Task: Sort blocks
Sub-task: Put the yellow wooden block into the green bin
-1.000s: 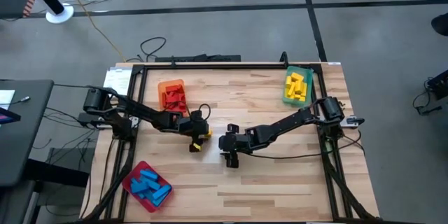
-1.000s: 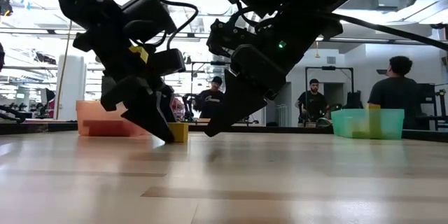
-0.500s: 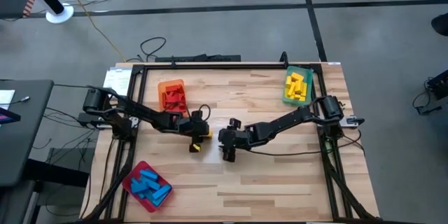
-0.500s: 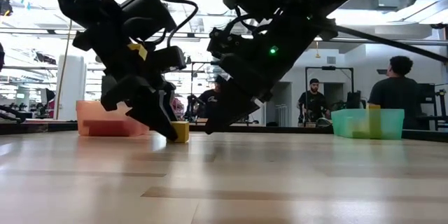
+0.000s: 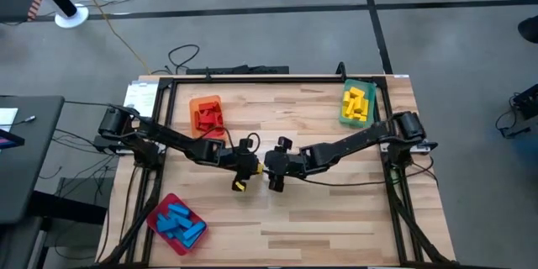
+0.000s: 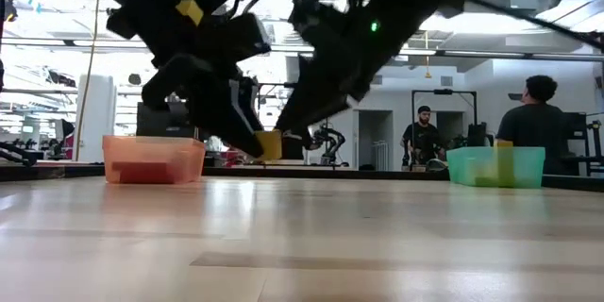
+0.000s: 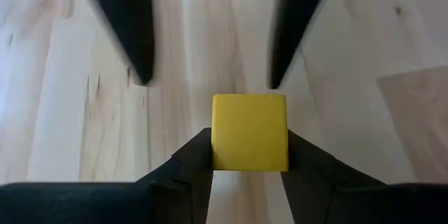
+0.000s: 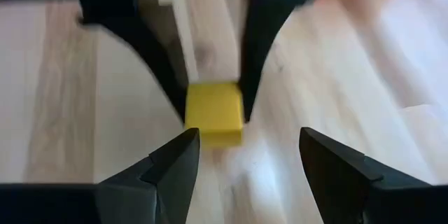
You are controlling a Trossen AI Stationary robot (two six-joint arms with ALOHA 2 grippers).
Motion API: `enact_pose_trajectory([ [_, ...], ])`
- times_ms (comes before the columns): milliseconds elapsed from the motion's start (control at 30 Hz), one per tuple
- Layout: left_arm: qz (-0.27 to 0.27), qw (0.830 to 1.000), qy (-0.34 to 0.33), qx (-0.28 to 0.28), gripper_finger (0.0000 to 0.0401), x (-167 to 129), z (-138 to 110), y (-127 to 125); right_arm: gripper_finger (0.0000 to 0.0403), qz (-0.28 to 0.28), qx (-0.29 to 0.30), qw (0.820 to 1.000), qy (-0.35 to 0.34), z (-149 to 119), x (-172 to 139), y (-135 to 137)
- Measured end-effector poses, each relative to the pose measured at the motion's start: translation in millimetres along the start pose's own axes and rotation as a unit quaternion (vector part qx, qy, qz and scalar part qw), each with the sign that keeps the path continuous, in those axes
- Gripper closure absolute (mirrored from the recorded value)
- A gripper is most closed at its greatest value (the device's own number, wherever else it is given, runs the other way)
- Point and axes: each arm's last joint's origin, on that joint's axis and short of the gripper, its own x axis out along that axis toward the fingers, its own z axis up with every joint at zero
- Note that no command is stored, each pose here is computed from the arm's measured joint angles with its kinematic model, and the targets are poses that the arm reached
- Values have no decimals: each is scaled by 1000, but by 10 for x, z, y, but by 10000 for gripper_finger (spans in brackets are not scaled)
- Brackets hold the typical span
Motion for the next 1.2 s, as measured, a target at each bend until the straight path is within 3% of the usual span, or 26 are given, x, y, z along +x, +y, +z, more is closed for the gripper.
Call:
enact_pose_trajectory([
  [133, 0, 1000, 3, 11, 270, -31, 102, -35, 143, -23, -10, 1000, -4, 87, -254, -19],
  [433, 4, 999, -25, 29, 269, -140, 454, -77, 143, 9, -22, 999, -38, 220, -617, 77],
  [800, 34, 998, -43, 38, 269, -268, 756, -79, 143, 11, -17, 1000, -14, 155, -659, 130],
  [1200, 27, 998, -53, 28, 269, -276, 782, -80, 143, 10, -23, 1000, -12, 129, -652, 176],
])
